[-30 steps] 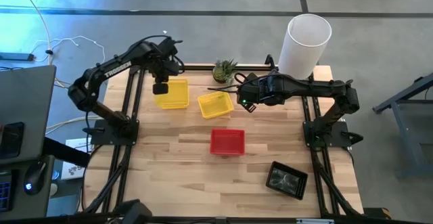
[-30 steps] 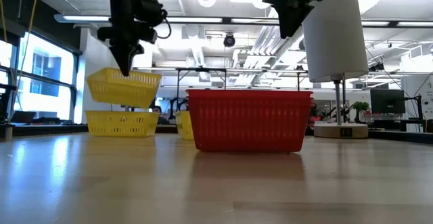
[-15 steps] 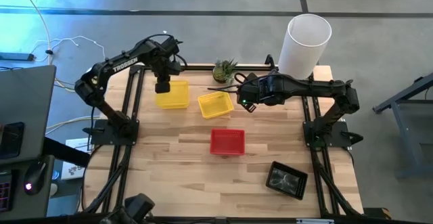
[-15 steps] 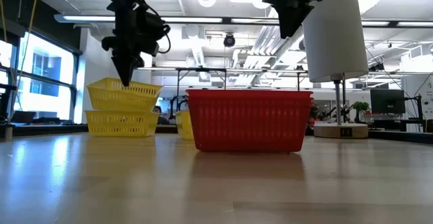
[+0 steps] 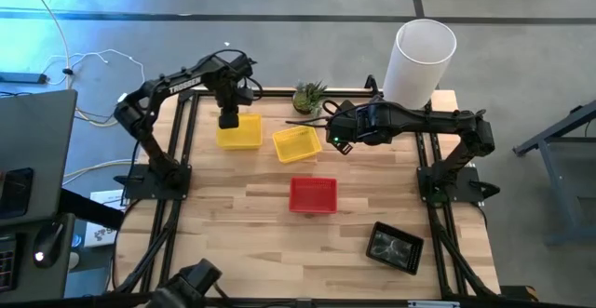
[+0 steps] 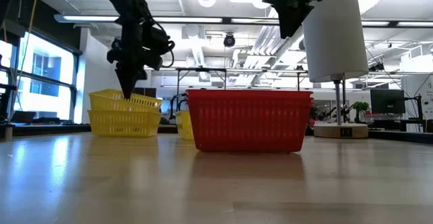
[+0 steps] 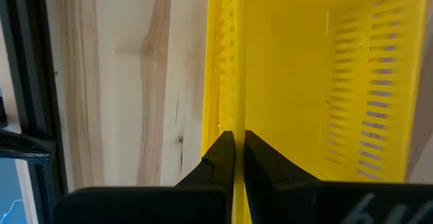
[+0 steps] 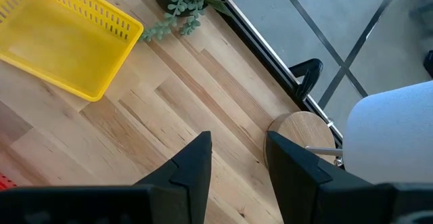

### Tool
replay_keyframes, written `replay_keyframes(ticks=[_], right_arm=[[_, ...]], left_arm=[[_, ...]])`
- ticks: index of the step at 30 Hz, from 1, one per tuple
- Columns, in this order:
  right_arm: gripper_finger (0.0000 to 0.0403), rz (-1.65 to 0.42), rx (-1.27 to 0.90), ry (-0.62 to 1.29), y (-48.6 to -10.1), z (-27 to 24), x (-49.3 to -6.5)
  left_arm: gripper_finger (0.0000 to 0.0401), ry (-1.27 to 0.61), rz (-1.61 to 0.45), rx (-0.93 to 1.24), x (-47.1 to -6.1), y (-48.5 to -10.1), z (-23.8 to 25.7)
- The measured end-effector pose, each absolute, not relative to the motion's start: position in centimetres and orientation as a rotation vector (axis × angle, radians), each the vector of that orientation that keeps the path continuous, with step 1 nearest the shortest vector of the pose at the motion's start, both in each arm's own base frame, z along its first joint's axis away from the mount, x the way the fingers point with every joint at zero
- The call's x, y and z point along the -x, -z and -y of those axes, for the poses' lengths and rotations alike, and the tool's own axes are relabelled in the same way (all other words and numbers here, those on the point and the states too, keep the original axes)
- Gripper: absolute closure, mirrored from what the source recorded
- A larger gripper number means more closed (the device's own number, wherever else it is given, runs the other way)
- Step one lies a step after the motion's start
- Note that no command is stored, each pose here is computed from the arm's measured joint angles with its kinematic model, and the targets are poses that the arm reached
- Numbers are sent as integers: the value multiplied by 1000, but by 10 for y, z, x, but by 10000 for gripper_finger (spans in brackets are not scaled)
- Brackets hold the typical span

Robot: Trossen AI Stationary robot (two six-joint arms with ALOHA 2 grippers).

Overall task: Stack baskets by color
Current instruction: Stack the bottom yellow bin on top of the top left yellow bin, then stack the right yellow bin on top of the left stacked yellow bins

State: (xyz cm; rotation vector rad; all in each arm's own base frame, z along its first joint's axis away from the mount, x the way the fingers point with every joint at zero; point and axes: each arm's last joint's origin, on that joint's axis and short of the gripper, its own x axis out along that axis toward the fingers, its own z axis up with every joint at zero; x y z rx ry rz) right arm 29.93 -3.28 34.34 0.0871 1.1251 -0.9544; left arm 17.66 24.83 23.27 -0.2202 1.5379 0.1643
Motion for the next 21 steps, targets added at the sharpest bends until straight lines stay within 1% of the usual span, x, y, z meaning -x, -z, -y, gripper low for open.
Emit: replay_keyframes(ticks=[4,7,16,21], right_arm=[[277,-1125,-87,954,-343,33,-299],[277,-1125,-87,954,-343,33,-299],[277,-1125,-87,954,-343,33,-299],[277,-1124,-88,955,-343,33,-299]], left_arm=[[400,-161,-1541,223,-177,-231,-249],[391,-162,-1542,224,-177,-231,-249],[321,-167,-1545,224,-177,-231,-249],[297,-238,-1572,212,-177,-232,-251]])
